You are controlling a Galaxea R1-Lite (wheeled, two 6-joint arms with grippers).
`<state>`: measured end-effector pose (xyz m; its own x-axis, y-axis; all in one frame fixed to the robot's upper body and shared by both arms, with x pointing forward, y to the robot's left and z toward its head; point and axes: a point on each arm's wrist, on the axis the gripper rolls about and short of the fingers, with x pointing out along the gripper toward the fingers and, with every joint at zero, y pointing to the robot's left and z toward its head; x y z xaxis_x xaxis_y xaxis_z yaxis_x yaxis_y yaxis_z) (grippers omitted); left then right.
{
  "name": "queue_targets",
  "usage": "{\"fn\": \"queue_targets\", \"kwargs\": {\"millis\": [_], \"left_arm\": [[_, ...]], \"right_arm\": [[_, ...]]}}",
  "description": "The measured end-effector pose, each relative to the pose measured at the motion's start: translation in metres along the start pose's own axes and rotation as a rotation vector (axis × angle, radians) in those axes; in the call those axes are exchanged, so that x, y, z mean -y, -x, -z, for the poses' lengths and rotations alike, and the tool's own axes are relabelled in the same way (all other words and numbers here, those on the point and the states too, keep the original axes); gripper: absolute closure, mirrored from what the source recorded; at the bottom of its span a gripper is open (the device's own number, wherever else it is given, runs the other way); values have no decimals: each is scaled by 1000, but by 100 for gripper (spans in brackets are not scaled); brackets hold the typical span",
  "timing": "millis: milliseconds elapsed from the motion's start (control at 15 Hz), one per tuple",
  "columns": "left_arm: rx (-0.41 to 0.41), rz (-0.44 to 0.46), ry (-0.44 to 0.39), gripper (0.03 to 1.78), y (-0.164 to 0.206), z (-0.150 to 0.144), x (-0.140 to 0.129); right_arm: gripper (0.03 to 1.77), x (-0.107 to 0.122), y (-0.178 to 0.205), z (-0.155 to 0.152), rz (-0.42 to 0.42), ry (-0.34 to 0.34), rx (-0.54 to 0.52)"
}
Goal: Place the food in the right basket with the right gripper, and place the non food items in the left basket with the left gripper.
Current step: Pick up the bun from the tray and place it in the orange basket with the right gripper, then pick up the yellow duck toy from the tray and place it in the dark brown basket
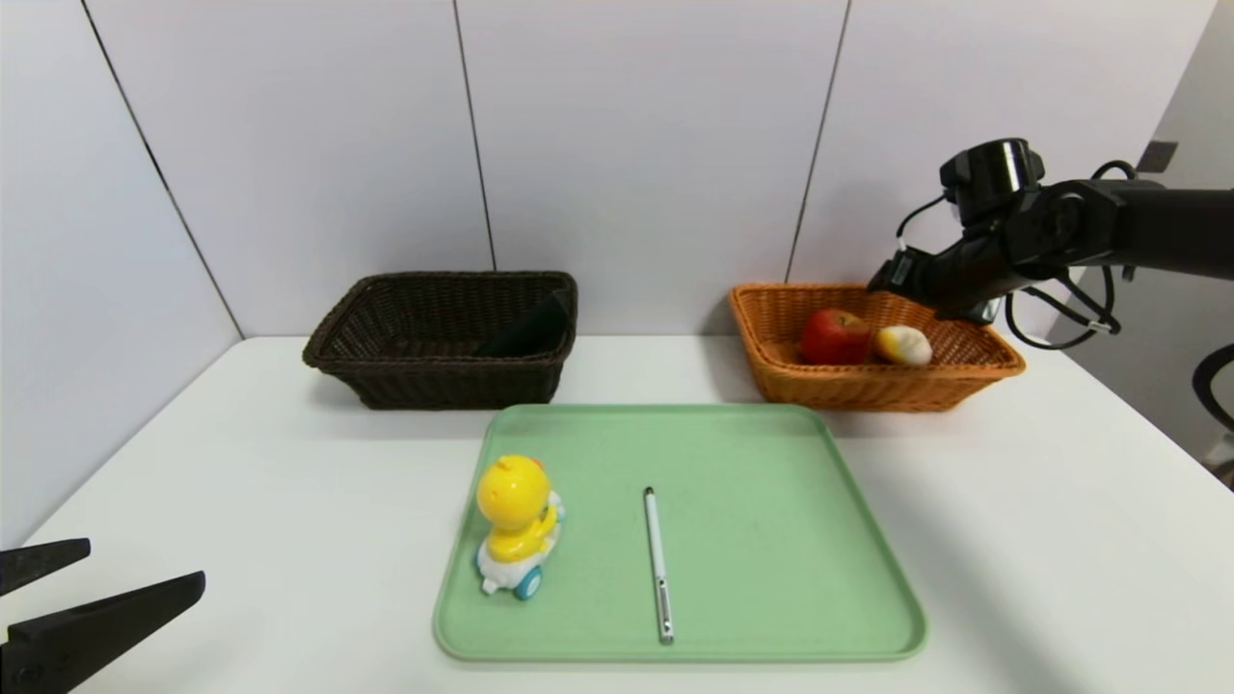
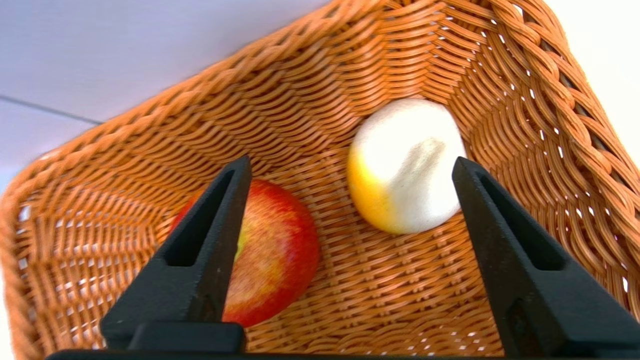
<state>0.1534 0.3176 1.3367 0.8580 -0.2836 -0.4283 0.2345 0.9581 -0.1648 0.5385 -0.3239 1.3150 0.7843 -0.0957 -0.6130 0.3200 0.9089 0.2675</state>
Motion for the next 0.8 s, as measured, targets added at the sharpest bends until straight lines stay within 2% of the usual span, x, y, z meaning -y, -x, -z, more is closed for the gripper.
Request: {"fn": "queue_targets", "kwargs": {"millis": [200, 400, 533, 800], "left_arm": [[12, 3, 4, 12, 0, -2, 0], [45, 34, 28, 12, 0, -5, 1], [47, 35, 41, 12, 1, -6, 2], [58, 35, 32, 12, 2, -11, 2]], "right_arm": [[29, -5, 19, -7, -22, 3, 30], [23, -14, 58, -12, -57, 24, 31], [19, -19, 89, -10, -73, 99, 0], [15, -26, 137, -6, -112, 317, -8]]}}
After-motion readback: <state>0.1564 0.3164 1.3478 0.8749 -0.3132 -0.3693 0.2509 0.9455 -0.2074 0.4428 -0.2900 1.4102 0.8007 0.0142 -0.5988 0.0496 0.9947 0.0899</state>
